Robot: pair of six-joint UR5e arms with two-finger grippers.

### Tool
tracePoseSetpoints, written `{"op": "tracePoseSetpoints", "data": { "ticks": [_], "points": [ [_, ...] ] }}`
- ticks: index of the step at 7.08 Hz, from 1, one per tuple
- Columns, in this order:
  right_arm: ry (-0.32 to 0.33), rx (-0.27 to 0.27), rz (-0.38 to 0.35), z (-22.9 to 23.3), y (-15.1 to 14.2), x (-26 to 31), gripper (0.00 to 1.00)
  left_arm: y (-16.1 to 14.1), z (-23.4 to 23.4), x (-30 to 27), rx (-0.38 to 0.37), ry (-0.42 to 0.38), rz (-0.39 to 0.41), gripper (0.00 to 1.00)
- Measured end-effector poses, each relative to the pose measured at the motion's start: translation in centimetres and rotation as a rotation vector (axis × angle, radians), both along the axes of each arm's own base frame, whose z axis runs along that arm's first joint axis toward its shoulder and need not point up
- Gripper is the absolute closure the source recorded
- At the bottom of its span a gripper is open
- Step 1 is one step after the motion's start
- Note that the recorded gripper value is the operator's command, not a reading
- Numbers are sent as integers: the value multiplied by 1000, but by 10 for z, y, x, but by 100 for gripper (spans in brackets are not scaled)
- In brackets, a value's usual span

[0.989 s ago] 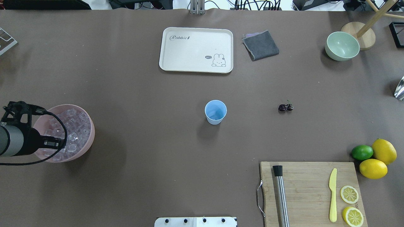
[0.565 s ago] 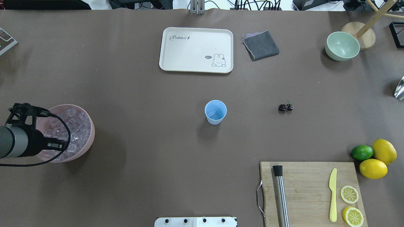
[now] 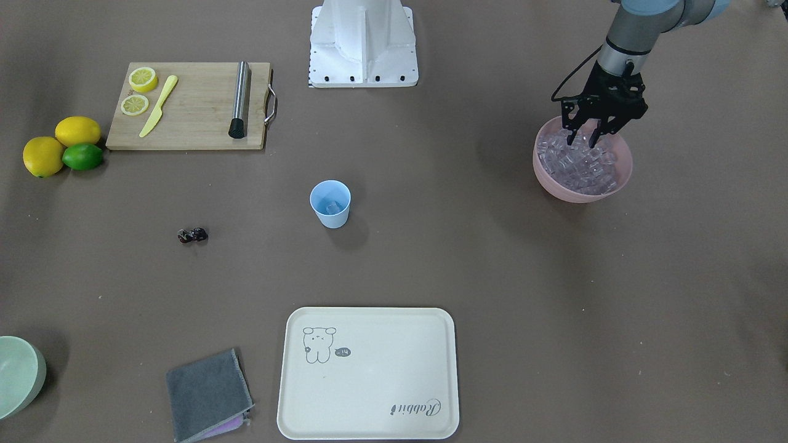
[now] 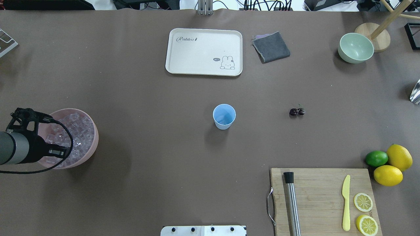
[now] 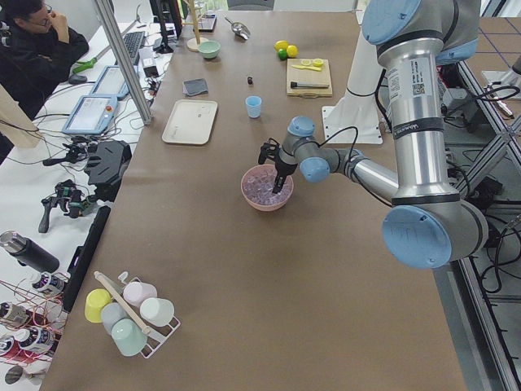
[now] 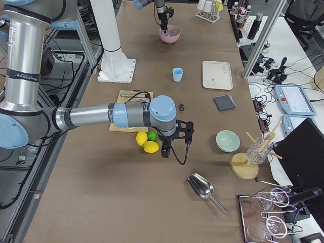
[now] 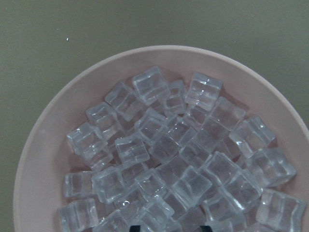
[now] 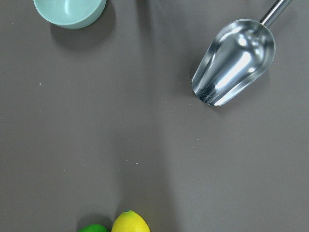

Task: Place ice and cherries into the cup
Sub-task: 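Lower the left gripper into the bowl and grasp another ice cube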

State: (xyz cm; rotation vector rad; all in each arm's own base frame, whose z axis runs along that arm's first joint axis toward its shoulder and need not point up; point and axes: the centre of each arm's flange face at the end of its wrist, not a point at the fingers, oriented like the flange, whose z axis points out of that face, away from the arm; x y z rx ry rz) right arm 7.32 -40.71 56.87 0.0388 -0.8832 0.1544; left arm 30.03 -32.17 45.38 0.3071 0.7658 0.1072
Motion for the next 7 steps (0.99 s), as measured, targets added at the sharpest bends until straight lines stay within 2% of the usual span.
{"op": "tracePoseSetpoints", "data": {
  "ticks": [7],
  "points": [
    [0, 0, 0, 0, 0, 0, 0, 4, 6, 8, -5, -10, 17, 49]
  ]
}}
